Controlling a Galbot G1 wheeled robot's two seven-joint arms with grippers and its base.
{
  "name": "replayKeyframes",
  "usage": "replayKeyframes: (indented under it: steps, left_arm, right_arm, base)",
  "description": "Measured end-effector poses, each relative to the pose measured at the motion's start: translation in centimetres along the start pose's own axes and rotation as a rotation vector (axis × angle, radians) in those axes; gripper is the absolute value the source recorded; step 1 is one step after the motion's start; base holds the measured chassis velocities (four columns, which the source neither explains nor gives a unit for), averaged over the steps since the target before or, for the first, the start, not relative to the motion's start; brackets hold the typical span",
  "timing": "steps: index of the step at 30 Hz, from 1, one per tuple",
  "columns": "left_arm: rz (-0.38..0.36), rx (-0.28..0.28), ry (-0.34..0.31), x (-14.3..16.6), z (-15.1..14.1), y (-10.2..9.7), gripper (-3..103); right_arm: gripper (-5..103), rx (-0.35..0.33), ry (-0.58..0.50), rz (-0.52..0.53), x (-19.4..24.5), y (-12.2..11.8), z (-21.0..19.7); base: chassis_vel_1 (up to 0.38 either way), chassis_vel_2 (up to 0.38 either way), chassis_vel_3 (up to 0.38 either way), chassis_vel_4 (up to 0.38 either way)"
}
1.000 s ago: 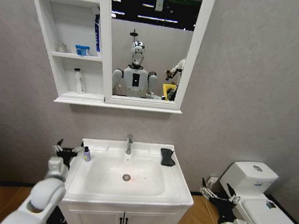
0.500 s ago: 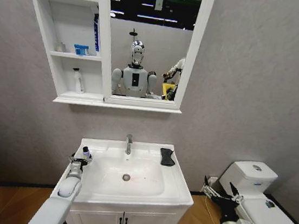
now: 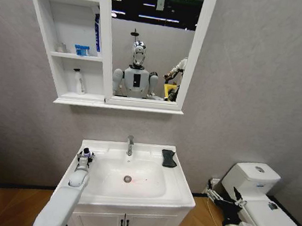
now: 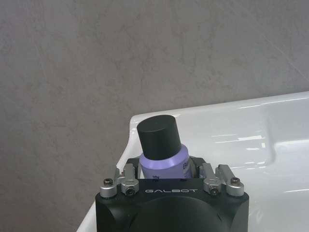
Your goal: Move facial cleanser and shampoo from washbasin to cabinet, then wipe washbasin with towel.
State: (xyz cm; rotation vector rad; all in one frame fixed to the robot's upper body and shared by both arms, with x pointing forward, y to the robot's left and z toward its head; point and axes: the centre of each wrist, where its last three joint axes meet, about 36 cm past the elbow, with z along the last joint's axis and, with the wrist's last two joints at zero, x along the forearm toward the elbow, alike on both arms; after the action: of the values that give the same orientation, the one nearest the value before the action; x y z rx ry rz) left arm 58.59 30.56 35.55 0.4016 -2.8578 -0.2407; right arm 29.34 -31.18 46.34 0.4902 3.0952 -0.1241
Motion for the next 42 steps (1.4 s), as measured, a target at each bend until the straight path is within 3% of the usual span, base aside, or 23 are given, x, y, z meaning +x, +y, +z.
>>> replayKeyframes:
  steps: [6,8,9,10,11,12,15,16,17,19,20,21,24,26,30,31,33,36,42]
  left_arm:
    - [-0.006,0.005,-0.009,0.7,-0.2,1.0,43]
    - [-0.017,0.033,-0.070,2.4,-3.6,2.3,43]
    - [-0.017,0.033,-0.070,2.4,-3.6,2.3,43]
    - [-0.014,0.058,-0.118,5.0,-9.0,3.6,43]
    - [-0.014,0.058,-0.118,5.0,-9.0,3.6,43]
    - [-0.002,0.067,-0.136,8.8,-15.3,5.5,43]
    - [0.027,0.027,-0.177,16.7,-26.2,10.3,43]
    - [0.040,0.020,-0.189,18.3,-28.7,11.4,43]
    - [0.040,0.020,-0.189,18.3,-28.7,11.4,43]
    - [0.072,0.023,-0.217,20.6,-33.7,13.6,43]
    - [0.072,0.023,-0.217,20.6,-33.7,13.6,43]
    - [0.106,0.040,-0.233,21.4,-36.5,14.2,43]
    - [0.152,0.068,-0.245,21.5,-40.2,14.2,43]
    - [0.209,0.104,-0.259,21.2,-43.9,13.0,43]
    - [0.219,0.117,-0.251,19.2,-46.7,11.7,43]
    - [0.219,0.117,-0.251,19.2,-46.7,11.7,43]
    - [0.175,0.086,-0.225,15.2,-46.6,10.7,43]
    - [0.162,0.062,-0.211,12.7,-46.1,10.2,43]
    - [0.156,0.078,-0.218,10.2,-46.9,9.1,43]
  right_arm:
    - [100,-0.003,0.007,0.003,-0.2,0.0,-0.1]
    - [100,-0.005,0.010,0.006,-0.2,0.2,-0.1]
    - [100,-0.005,0.010,0.006,-0.2,0.2,-0.1]
    - [100,-0.004,0.014,0.007,-0.1,0.2,-0.1]
    - [100,-0.004,0.014,0.007,-0.1,0.2,-0.1]
    - [100,0.000,0.019,0.006,-0.1,0.3,0.1]
    - [100,0.003,0.027,0.000,-0.2,0.8,0.7]
    - [100,0.001,0.030,-0.007,-0.1,1.0,0.9]
    - [100,0.001,0.030,-0.007,-0.1,1.0,0.9]
    - [100,0.001,0.033,-0.026,-0.1,1.4,1.1]
    - [100,0.001,0.033,-0.026,-0.1,1.4,1.1]
    - [100,0.002,0.034,-0.037,0.0,1.7,1.2]
    - [100,0.007,0.033,-0.046,-0.1,1.7,1.1]
    - [100,0.012,0.028,-0.051,-0.1,1.7,0.8]
    - [100,0.017,0.024,-0.046,0.0,1.4,0.6]
    - [100,0.017,0.024,-0.046,0.0,1.4,0.6]
    - [100,0.028,0.023,-0.033,0.2,0.9,0.6]
    - [100,0.037,0.015,-0.018,0.3,0.5,0.6]
    - [100,0.051,0.015,-0.008,0.3,0.1,0.8]
  base:
    - [0.000,0.000,0.000,0.000]
    - [0.000,0.000,0.000,0.000]
    - [0.000,0.000,0.000,0.000]
    - [0.000,0.000,0.000,0.000]
    - [0.000,0.000,0.000,0.000]
    - [0.000,0.000,0.000,0.000]
    - [0.000,0.000,0.000,0.000]
    - [0.000,0.000,0.000,0.000]
    - [0.000,0.000,0.000,0.000]
    - [0.000,0.000,0.000,0.000]
    - [0.000,0.000,0.000,0.000]
    - [0.000,0.000,0.000,0.000]
    - [0.000,0.000,0.000,0.000]
    - [0.000,0.000,0.000,0.000]
    - [0.000,0.000,0.000,0.000]
    - [0.000,0.000,0.000,0.000]
    - [0.000,0.000,0.000,0.000]
    - [0.000,0.000,0.000,0.000]
    - [0.000,0.000,0.000,0.000]
